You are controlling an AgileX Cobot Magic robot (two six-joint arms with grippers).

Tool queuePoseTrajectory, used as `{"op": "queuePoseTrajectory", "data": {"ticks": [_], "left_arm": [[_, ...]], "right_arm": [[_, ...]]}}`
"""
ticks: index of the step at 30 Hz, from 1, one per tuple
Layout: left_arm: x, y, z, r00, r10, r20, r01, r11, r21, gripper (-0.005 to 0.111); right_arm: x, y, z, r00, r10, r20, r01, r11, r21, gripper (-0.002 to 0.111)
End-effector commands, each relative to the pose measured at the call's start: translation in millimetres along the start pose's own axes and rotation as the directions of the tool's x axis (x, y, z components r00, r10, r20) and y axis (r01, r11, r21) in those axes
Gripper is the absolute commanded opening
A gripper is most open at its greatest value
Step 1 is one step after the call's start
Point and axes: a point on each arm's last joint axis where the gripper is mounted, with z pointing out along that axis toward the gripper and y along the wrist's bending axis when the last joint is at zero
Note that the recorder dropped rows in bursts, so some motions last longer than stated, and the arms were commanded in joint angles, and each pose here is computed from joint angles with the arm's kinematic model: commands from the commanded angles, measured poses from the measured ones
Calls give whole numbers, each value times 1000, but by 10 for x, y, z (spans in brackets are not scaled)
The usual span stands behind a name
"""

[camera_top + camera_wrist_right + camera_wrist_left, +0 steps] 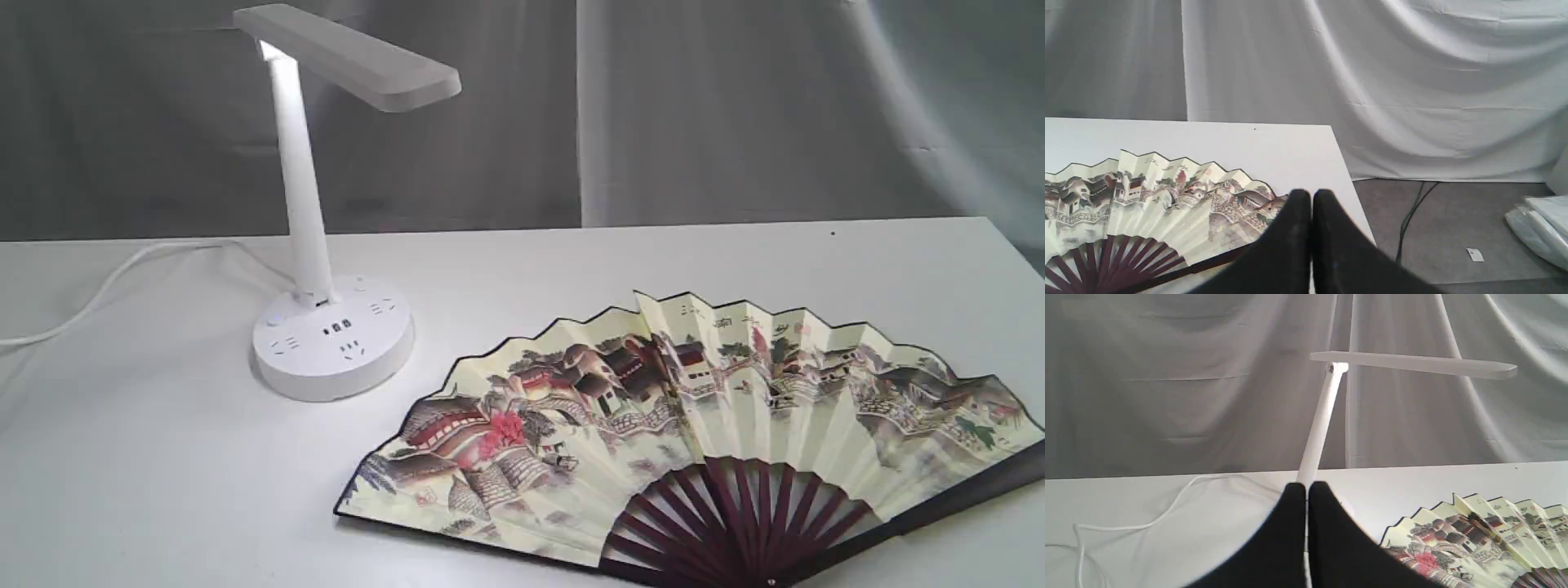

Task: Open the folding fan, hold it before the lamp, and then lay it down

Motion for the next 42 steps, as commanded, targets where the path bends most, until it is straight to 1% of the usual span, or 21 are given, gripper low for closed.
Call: {"op": "queuePoseTrajectory", "data": {"ticks": [1, 6, 10, 14, 17, 20, 22, 24, 28, 29, 30, 31, 33, 36, 39, 42], "left_arm": [[109, 56, 193, 998, -34, 57, 34, 999, -12, 0], [331, 122, 437, 993, -72, 94, 74, 997, -21, 0], [509, 185, 593, 988, -74, 136, 81, 996, -47, 0], [755, 242, 735, 988, -80, 134, 90, 994, -69, 0], [944, 283, 815, 993, -50, 112, 60, 994, -95, 0], [1142, 323, 882, 997, 14, 79, -4, 992, -124, 0], [1214, 340, 907, 995, 45, 86, -33, 990, -135, 0], [1265, 350, 924, 993, 47, 106, -32, 990, -139, 0], [1287, 356, 933, 990, 50, 128, -32, 989, -141, 0], [1335, 356, 938, 996, 57, 75, -46, 989, -140, 0], [1342, 357, 938, 995, 72, 65, -62, 988, -142, 0], [1356, 358, 939, 996, 77, 49, -69, 987, -142, 0], [1358, 358, 939, 996, 79, 46, -72, 987, -142, 0], [1354, 358, 939, 996, 79, 50, -72, 987, -143, 0], [1354, 358, 939, 997, 61, 53, -53, 989, -141, 0], [1359, 357, 939, 998, 48, 49, -40, 989, -139, 0]], "right_arm": [[46, 81, 189, 999, 6, 45, -4, 999, -41, 0], [212, 183, 496, 998, 0, 58, 4, 997, -71, 0], [345, 270, 762, 988, -6, 152, 19, 996, -85, 0], [554, 346, 972, 986, -14, 168, 31, 995, -99, 0], [714, 395, 1093, 986, -14, 163, 33, 993, -112, 0], [802, 435, 1169, 980, 29, 198, -3, 991, -133, 0], [872, 464, 1220, 971, 69, 227, -35, 988, -151, 0], [942, 491, 1266, 960, 107, 260, -64, 983, -169, 0], [1180, 534, 1362, 972, 113, 205, -77, 981, -177, 0], [1210, 540, 1374, 971, 128, 202, -91, 979, -181, 0], [1200, 540, 1371, 967, 141, 211, -102, 977, -185, 0], [1251, 544, 1382, 979, 129, 156, -100, 978, -181, 0], [1270, 545, 1385, 984, 119, 136, -94, 979, -178, 0], [1273, 541, 1386, 986, 94, 138, -69, 983, -171, 0], [1273, 541, 1386, 986, 92, 138, -68, 983, -171, 0], [1285, 545, 1387, 986, 114, 120, -92, 980, -177, 0]]}}
